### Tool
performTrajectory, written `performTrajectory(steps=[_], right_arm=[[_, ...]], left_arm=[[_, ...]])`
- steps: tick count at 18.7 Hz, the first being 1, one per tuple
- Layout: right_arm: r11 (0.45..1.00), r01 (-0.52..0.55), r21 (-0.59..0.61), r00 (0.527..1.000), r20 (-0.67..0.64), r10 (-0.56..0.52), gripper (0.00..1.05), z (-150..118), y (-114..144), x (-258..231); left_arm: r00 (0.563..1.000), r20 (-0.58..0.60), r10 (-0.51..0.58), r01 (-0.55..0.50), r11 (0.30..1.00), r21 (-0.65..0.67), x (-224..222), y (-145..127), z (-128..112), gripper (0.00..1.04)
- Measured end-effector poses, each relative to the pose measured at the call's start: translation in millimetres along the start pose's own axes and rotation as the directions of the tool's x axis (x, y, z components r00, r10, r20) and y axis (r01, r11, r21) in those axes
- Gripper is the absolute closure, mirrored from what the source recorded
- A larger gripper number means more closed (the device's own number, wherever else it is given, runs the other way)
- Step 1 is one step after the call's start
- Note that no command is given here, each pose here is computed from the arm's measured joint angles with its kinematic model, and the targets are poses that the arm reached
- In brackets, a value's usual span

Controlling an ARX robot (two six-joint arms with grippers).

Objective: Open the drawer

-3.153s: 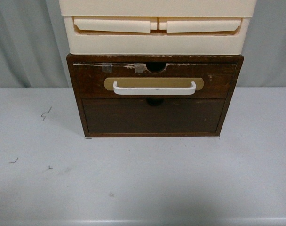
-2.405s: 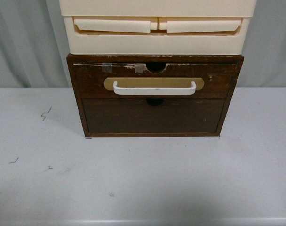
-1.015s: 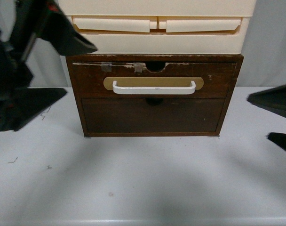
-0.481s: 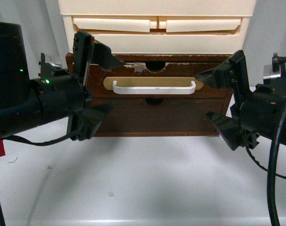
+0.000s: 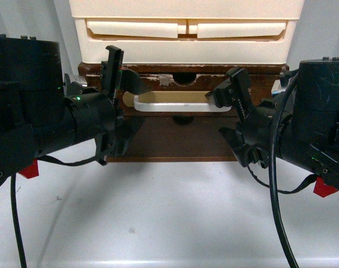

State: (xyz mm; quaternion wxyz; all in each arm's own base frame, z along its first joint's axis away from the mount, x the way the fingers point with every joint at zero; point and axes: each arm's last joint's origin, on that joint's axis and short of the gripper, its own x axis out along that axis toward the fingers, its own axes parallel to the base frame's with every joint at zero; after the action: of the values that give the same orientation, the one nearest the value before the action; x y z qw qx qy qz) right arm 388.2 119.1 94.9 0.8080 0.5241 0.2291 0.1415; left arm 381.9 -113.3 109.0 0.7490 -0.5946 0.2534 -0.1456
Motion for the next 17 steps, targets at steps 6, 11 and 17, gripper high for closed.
performTrajectory(steps=[6,11,17], right_arm=[[1.0,-0.002,-0.012,1.0,0.014,0.002,0.59,2,1,6],[0.998,-0.02,0.056,1.0,0.003,0.02,0.84,2,5,8],[0.995,-0.029,0.099,0.999,-0.011,0.03,0.87,-12,4,-8]], left_arm=[[1.0,0.0,0.009,-0.009,1.0,-0.003,3,3,3,0.79],[1.0,-0.005,0.003,-0.003,1.0,-0.011,3,3,5,0.92],[1.0,-0.01,-0.002,0.001,1.0,-0.008,-16,6,-4,0.92]])
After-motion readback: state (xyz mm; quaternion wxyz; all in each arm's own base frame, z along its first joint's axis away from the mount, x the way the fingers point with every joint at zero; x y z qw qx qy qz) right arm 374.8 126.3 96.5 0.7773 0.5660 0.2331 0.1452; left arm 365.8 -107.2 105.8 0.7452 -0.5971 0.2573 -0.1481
